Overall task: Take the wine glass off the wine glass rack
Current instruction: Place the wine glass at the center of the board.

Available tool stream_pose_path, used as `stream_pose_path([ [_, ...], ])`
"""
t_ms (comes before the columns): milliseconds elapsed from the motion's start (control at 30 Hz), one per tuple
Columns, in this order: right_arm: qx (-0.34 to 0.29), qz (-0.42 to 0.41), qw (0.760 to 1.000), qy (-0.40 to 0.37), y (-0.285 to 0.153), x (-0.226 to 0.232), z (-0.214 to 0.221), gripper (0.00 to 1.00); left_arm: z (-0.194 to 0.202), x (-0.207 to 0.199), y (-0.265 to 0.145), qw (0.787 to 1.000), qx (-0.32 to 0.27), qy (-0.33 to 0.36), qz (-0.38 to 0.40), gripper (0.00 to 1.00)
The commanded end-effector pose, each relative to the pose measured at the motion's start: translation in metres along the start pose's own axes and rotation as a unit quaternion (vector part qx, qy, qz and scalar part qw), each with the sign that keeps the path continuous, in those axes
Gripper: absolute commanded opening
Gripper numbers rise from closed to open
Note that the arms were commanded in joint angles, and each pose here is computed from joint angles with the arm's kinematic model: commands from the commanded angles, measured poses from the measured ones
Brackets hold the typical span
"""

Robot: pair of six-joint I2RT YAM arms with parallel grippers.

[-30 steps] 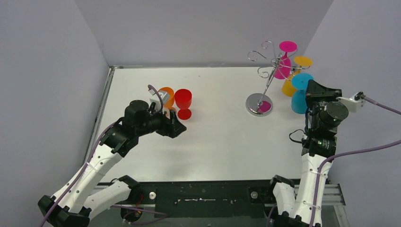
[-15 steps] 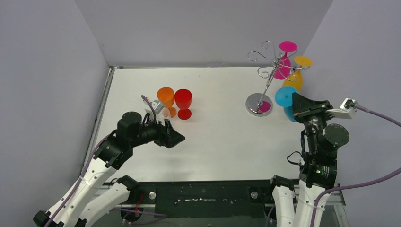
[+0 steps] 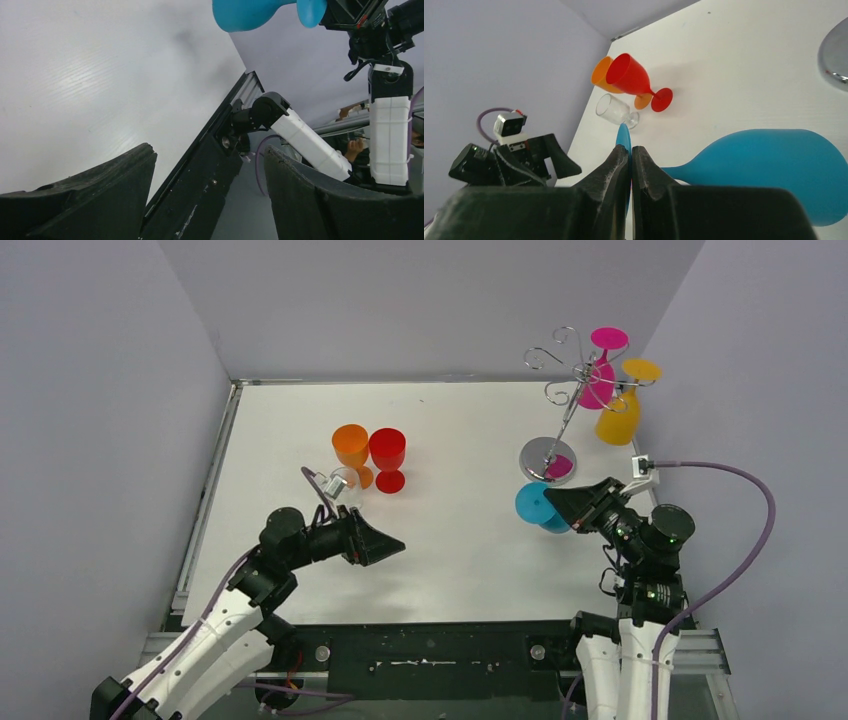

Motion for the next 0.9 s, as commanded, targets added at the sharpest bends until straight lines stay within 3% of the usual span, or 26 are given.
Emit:
stream_pose_path([
  [0,0.033,-0.086,0.995,-0.023,-0.003,0.022,0.010,0.00,-0.018,-0.037,0.009,0.994,-0.027,0.000,0.108,0.77],
  [133,0.077,-0.083,0.993,0.013,0.009,0.004,0.029,0.00,-0.013,-0.043,0.029,0.993,-0.027,-0.002,0.119,0.77],
  [333,0.099,-0.117,0.988,0.011,0.023,0.019,0.046,0.00,0.001,-0.058,0.061,0.993,-0.003,0.014,0.121,0.75],
  [700,0.210,-0.176,0.961,-0.032,0.068,0.075,0.118,0.00,0.005,-0.062,0.067,0.990,0.019,0.011,0.137,0.68],
  [867,0.218,-0.223,0.949,-0.048,0.075,0.093,0.124,0.00,0.011,-0.049,0.064,0.995,0.031,0.017,0.094,0.66],
])
Point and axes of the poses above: each gripper's point midway between its finger pads, its own y axis out along the fingers, its own x axis along the line the jaws close on, z = x × y, the point moved 4 cm from there along -y, back along the fingers, and after that the axes turned 3 degrees about -y, right-handed, at the moved point
